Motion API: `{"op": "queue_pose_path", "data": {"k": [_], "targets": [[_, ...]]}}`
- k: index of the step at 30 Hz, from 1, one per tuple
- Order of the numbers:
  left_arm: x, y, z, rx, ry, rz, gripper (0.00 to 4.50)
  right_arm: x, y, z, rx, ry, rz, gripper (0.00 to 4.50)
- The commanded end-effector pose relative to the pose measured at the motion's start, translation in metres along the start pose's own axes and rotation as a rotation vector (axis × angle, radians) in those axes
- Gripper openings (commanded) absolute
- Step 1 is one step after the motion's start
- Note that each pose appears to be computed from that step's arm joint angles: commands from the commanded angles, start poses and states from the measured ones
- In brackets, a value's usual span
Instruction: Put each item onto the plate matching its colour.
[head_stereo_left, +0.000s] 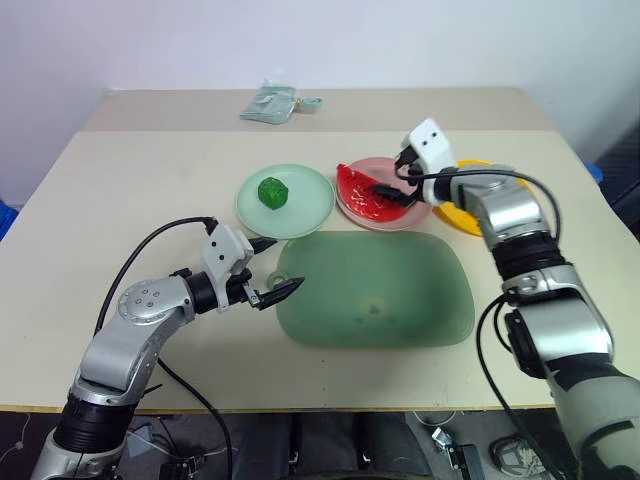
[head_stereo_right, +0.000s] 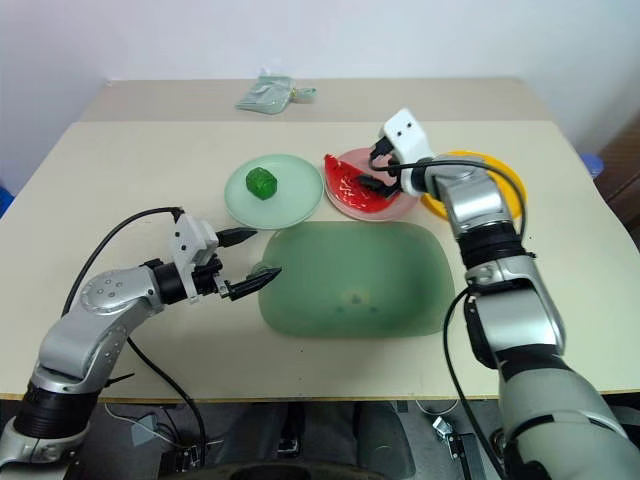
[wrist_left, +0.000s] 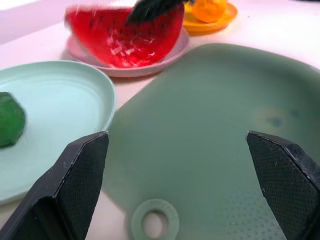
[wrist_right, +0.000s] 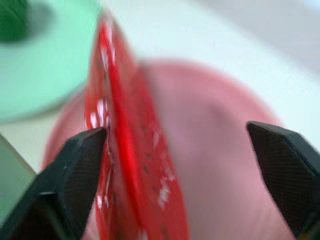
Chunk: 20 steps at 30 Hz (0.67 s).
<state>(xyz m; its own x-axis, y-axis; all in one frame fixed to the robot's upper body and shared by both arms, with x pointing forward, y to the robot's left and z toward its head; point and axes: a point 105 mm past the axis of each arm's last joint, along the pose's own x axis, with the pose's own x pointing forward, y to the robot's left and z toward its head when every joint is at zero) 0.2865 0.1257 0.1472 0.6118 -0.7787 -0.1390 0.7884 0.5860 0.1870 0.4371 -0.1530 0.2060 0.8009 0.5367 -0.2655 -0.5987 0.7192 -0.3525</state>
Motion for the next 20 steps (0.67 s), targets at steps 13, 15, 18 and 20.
{"op": "queue_pose_path", "data": {"k": [13,15,18,20], "targets": [[-0.085,0.036,-0.018,-0.047,0.039,0.362,4.50,-0.175,-0.005,-0.049,0.119,-0.083,0.031,4.47],[-0.092,0.036,-0.023,-0.065,0.049,0.383,4.50,-0.182,-0.002,-0.064,0.158,-0.047,0.027,4.47],[-0.095,0.035,-0.026,-0.077,0.051,0.398,4.50,-0.181,0.001,-0.076,0.171,-0.019,0.018,4.47],[-0.095,0.034,-0.027,-0.080,0.047,0.404,4.50,-0.177,0.000,-0.078,0.178,-0.017,0.014,4.47]]}}
